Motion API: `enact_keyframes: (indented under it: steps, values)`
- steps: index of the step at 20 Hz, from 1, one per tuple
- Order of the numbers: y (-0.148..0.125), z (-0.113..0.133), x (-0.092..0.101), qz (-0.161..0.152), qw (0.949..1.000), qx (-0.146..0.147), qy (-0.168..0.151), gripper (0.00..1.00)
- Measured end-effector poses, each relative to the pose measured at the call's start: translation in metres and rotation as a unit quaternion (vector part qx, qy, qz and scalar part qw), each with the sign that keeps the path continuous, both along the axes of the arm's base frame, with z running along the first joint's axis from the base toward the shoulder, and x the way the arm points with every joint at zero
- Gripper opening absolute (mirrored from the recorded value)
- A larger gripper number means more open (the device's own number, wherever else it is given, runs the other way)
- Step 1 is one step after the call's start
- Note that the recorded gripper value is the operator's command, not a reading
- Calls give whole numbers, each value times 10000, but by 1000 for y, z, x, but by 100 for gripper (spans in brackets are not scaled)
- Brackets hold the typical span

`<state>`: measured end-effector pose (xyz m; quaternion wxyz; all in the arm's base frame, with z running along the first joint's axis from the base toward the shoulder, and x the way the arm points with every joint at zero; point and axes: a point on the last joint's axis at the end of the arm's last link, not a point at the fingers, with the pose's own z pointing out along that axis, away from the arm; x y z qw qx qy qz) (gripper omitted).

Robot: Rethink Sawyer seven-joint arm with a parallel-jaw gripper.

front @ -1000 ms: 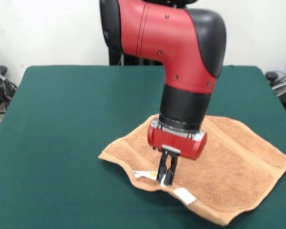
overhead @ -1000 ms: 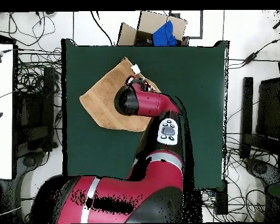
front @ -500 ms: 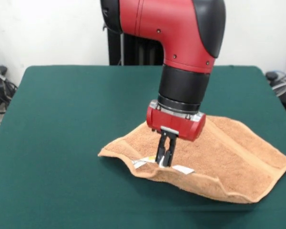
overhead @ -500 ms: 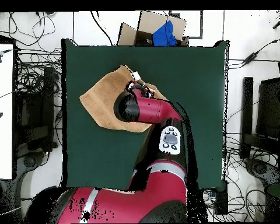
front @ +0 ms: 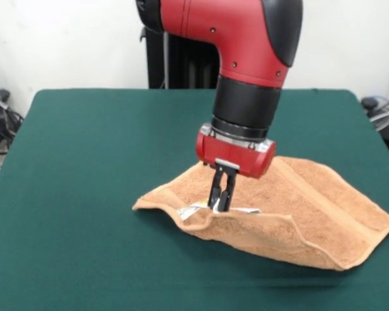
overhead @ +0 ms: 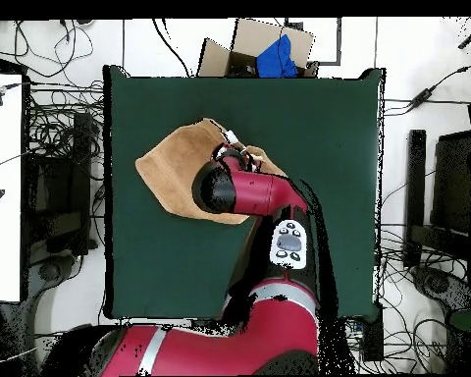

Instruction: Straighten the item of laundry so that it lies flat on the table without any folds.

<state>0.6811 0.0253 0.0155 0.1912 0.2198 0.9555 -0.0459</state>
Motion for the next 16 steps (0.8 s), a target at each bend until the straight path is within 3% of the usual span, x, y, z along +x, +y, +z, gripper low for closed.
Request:
enact_keyframes:
  steps: [16]
  values:
    - [-24,52,-37,-140,9998,-31,167,0]
